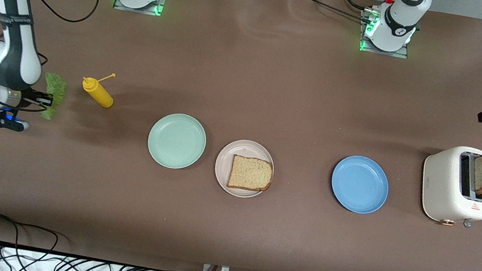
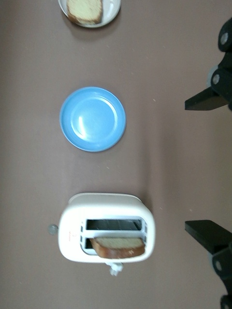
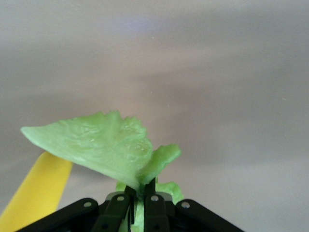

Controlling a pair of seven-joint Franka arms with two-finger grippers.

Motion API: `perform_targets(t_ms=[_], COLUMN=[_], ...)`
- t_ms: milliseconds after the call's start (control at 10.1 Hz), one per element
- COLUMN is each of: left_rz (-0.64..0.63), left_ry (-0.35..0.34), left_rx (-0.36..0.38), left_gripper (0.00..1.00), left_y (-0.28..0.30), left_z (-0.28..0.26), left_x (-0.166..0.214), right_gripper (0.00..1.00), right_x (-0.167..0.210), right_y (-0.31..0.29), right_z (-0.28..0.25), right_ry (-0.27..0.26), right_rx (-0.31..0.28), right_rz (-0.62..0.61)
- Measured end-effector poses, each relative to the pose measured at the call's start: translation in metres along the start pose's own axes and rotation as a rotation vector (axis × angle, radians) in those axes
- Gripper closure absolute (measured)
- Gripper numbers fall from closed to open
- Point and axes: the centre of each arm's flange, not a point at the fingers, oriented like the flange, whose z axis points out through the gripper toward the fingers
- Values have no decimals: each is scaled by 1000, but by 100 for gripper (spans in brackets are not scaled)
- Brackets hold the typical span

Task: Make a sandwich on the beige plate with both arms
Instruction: 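Lift the lettuce leaf with the right gripper toward the beige plate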

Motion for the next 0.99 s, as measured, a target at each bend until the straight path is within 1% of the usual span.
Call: perform_targets(t_ms=[99,297,396,495,594,692,791,989], left_rz=[1,-31,-49,-60,-67,-71,-72,-77], left_ry=[-7,-14,-28,-48,-61,-68,-72,-74], left_rx=[8,9,9,8,7,7,6,6], left_gripper=[0,0,0,0,0,0,0,0], left_y=[6,21,21,19,16,14,14,12], left_z=[1,3,4,6,7,7,7,7], left_x=[0,1,-1,-3,-5,-6,-6,-7], right_gripper=[91,91,91,91,91,91,91,91], right_x=[-5,-14,-20,-26,-34,-41,-47,-57], right_y=[-3,-33,-58,-83,-109,-137,-169,-255], right_z=[-34,-97,-126,-153,-176,-191,-199,-202], right_ry=[5,52,92,143,190,225,263,364], right_rx=[1,8,15,24,34,45,54,68], right_rz=[-7,-60,-105,-149,-196,-227,-254,-330])
